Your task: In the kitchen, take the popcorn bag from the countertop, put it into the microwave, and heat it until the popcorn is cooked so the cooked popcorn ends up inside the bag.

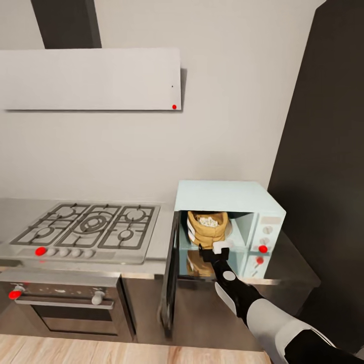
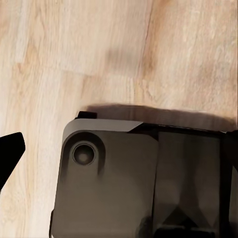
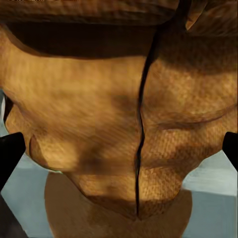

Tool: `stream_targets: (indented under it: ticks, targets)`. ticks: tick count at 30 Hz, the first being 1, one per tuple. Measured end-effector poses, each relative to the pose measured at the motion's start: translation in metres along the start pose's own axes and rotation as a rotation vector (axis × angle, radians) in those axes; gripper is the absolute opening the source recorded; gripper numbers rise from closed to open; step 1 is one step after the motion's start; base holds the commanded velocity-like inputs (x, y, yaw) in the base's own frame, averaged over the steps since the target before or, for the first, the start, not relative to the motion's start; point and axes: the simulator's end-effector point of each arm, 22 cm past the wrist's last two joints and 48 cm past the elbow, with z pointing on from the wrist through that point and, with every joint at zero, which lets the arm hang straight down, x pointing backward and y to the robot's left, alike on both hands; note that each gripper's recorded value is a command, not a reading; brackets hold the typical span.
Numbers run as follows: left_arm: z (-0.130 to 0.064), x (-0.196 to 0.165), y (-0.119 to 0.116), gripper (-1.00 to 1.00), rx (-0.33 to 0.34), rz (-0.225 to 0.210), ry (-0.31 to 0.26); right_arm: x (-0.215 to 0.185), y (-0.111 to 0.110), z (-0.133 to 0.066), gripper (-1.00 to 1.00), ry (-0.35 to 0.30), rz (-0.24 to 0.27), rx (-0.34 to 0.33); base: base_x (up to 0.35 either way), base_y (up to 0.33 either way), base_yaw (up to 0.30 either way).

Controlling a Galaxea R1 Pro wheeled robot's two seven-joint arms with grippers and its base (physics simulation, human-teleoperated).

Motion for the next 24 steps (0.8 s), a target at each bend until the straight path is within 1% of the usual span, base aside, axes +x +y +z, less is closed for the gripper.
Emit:
stream_targets:
  ticks: [2, 9, 13, 24]
  targets:
    - [0.0000, -0.0001, -0.0001, 1.00, 0.000, 0.001, 0.000, 0.0000, 0.0001, 0.0000, 1.00, 0.000, 0.000, 0.000, 0.225, 0.000, 0.000]
    - [0.0002, -0.0001, -0.0001, 1.00, 0.000, 0.001, 0.000, 0.0003, -0.0001, 0.0005, 1.00, 0.001, 0.001, 0.000, 0.035, -0.002, 0.000]
    - [0.0001, -0.0001, -0.0001, 1.00, 0.000, 0.001, 0.000, 0.0002, -0.0002, 0.0003, 1.00, 0.000, 0.001, 0.001, 0.125, -0.090, 0.000]
    - [0.0002, -0.0002, -0.0001, 1.00, 0.000, 0.001, 0.000, 0.0000, -0.0001, 0.0005, 1.00, 0.000, 0.001, 0.000, 0.005, -0.004, 0.000]
